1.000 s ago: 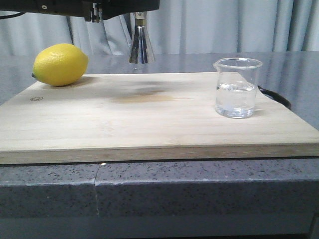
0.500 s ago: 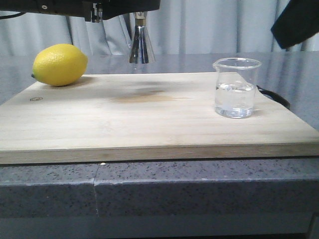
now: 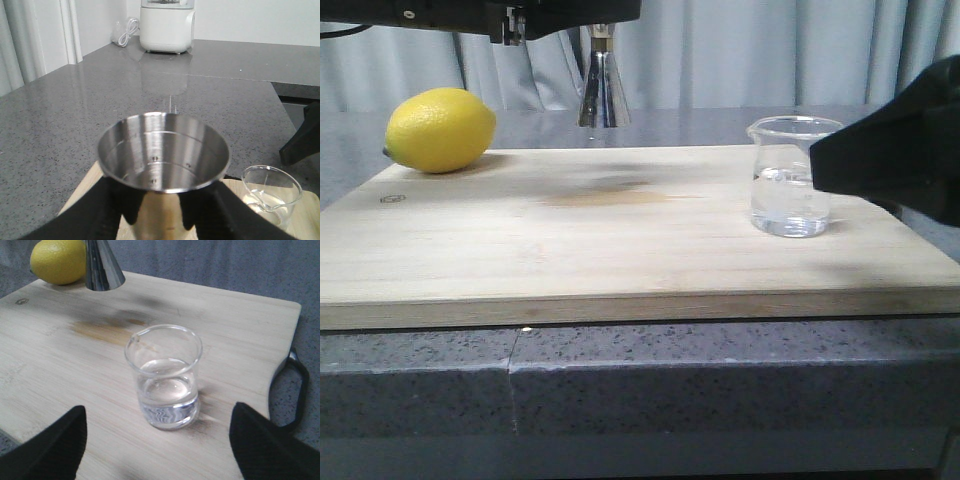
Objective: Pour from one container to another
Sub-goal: 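Reach the right gripper to the glass beaker and grasp it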
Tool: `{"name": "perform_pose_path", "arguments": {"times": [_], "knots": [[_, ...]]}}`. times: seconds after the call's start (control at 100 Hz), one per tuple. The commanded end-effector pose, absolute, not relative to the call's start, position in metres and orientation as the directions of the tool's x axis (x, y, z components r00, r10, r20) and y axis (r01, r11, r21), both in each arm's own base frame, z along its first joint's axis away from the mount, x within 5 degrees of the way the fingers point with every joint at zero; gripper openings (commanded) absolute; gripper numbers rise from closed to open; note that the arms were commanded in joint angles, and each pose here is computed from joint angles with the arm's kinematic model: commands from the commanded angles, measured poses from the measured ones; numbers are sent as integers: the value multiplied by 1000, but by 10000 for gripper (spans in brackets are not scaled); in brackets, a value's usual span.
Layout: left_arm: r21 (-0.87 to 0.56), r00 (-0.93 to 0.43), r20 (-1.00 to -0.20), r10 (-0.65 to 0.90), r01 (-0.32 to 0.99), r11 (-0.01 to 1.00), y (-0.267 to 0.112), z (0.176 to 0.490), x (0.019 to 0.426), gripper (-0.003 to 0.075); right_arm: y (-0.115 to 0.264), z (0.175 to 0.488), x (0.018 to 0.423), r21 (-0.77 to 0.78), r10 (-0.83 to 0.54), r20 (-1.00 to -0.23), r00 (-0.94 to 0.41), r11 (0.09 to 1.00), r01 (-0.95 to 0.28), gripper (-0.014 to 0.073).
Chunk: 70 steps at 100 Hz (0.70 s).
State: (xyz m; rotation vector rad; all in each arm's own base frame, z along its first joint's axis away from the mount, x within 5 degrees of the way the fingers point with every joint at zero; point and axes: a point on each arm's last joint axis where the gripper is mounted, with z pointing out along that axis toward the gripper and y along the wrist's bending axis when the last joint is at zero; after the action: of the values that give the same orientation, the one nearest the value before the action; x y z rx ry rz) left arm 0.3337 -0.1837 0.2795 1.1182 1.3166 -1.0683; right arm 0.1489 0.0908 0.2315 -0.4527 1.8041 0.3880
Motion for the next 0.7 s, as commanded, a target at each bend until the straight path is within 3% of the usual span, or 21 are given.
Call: {"name": "perform_pose_path", "arguments": {"times": [0.0, 0.69], "knots": [[39, 53, -993, -107, 990, 133, -184, 320, 323, 242, 95, 244, 159, 15, -32, -995, -91, 879, -477, 533], [39, 53, -993, -106, 990, 135, -184, 320, 324, 242, 121, 202, 200, -66, -40, -997, 66, 881, -468, 533]]}}
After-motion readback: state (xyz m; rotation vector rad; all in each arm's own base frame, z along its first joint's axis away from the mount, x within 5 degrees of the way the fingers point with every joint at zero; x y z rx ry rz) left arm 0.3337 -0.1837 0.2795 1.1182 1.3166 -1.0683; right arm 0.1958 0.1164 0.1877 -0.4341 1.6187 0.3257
